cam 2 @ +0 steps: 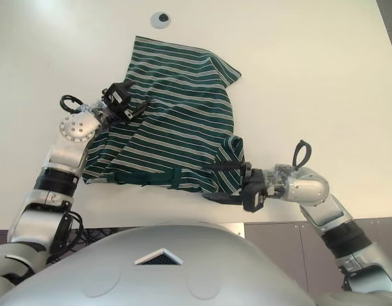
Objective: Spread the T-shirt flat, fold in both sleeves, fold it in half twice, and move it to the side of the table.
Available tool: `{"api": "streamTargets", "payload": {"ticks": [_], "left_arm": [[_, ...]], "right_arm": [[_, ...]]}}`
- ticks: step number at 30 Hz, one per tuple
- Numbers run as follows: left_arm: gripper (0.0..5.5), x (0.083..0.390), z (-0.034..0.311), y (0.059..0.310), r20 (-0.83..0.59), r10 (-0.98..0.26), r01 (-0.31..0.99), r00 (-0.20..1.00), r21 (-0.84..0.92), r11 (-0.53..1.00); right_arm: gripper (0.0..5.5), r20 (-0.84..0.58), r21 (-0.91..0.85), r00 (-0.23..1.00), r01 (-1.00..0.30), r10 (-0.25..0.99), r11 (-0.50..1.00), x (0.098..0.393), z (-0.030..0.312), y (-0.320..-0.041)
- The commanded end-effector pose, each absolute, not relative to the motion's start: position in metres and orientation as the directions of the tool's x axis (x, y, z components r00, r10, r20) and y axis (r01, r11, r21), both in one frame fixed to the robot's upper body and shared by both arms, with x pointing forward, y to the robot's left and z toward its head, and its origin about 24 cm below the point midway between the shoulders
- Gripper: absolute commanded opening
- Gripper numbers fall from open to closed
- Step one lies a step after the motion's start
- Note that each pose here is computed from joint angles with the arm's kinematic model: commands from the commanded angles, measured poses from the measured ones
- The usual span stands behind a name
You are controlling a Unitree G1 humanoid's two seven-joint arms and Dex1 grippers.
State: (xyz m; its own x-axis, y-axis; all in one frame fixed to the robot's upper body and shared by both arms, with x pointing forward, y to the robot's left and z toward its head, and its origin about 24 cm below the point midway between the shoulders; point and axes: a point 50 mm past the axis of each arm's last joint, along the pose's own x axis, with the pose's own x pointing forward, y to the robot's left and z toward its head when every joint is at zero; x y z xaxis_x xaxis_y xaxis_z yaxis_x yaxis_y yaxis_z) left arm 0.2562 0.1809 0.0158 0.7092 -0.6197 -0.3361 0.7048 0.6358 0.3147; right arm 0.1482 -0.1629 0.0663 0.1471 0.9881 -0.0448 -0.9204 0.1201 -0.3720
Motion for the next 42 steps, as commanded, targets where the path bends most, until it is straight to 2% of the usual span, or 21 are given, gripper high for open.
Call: {"api": "streamTargets", "payload": {"ticks": [1,4,7,13,18,24,27,30,34,37,40,42], "left_arm": [[2.98,0.251,0.054,0.184,-0.203,-0.672,0.691,0.712,0.366,0.623],[2.98,0.240,0.070,0.190,-0.201,-0.694,0.701,0.692,0.418,0.578],[2.98,0.218,0.068,0.197,-0.272,-0.741,0.765,0.614,0.436,0.474],[2.98,0.152,0.040,0.207,-0.465,-0.823,0.940,0.325,0.253,0.228],[2.98,0.126,0.016,0.223,-0.586,-0.776,0.972,0.232,0.168,0.164],[2.98,0.102,0.008,0.221,-0.575,-0.801,0.986,0.169,0.092,0.142],[2.98,0.088,0.003,0.222,-0.590,-0.799,0.992,0.117,0.033,0.121],[2.98,0.071,0.003,0.225,-0.606,-0.795,0.996,0.021,-0.056,0.069],[2.98,0.089,0.022,0.216,-0.512,-0.847,0.989,0.142,0.041,0.140],[2.98,0.112,0.054,0.206,-0.338,-0.898,0.959,0.281,0.124,0.254],[2.98,0.116,0.078,0.204,-0.235,-0.924,0.953,0.302,0.099,0.287],[2.98,0.117,0.085,0.206,-0.225,-0.922,0.949,0.314,0.098,0.300]], "right_arm": [[3.23,-0.118,-0.334,0.261,-0.919,0.958,0.210,0.165,0.062,-0.167],[3.23,-0.228,-0.381,0.340,-0.894,0.912,0.238,0.175,0.049,-0.170],[3.23,-0.292,-0.418,0.365,-0.880,0.884,0.225,0.178,0.040,-0.169],[3.23,-0.397,-0.451,0.345,-0.880,0.851,0.146,0.177,0.021,-0.168],[3.23,-0.378,-0.393,0.234,-0.917,0.896,0.074,0.160,0.023,-0.163],[3.23,-0.349,-0.343,0.122,-0.939,0.929,-0.006,0.143,0.027,-0.160],[3.23,-0.415,-0.358,0.143,-0.934,0.898,-0.017,0.146,0.020,-0.166],[3.23,-0.499,-0.417,0.241,-0.909,0.833,0.013,0.162,0.011,-0.180],[3.23,-0.491,-0.413,0.263,-0.910,0.830,0.043,0.164,0.015,-0.189],[3.23,-0.406,-0.333,0.248,-0.936,0.879,0.110,0.163,0.032,-0.194],[3.23,-0.389,-0.285,0.258,-0.947,0.885,0.151,0.165,0.039,-0.205],[3.23,-0.421,-0.228,0.231,-0.963,0.877,0.144,0.162,0.037,-0.213]]}}
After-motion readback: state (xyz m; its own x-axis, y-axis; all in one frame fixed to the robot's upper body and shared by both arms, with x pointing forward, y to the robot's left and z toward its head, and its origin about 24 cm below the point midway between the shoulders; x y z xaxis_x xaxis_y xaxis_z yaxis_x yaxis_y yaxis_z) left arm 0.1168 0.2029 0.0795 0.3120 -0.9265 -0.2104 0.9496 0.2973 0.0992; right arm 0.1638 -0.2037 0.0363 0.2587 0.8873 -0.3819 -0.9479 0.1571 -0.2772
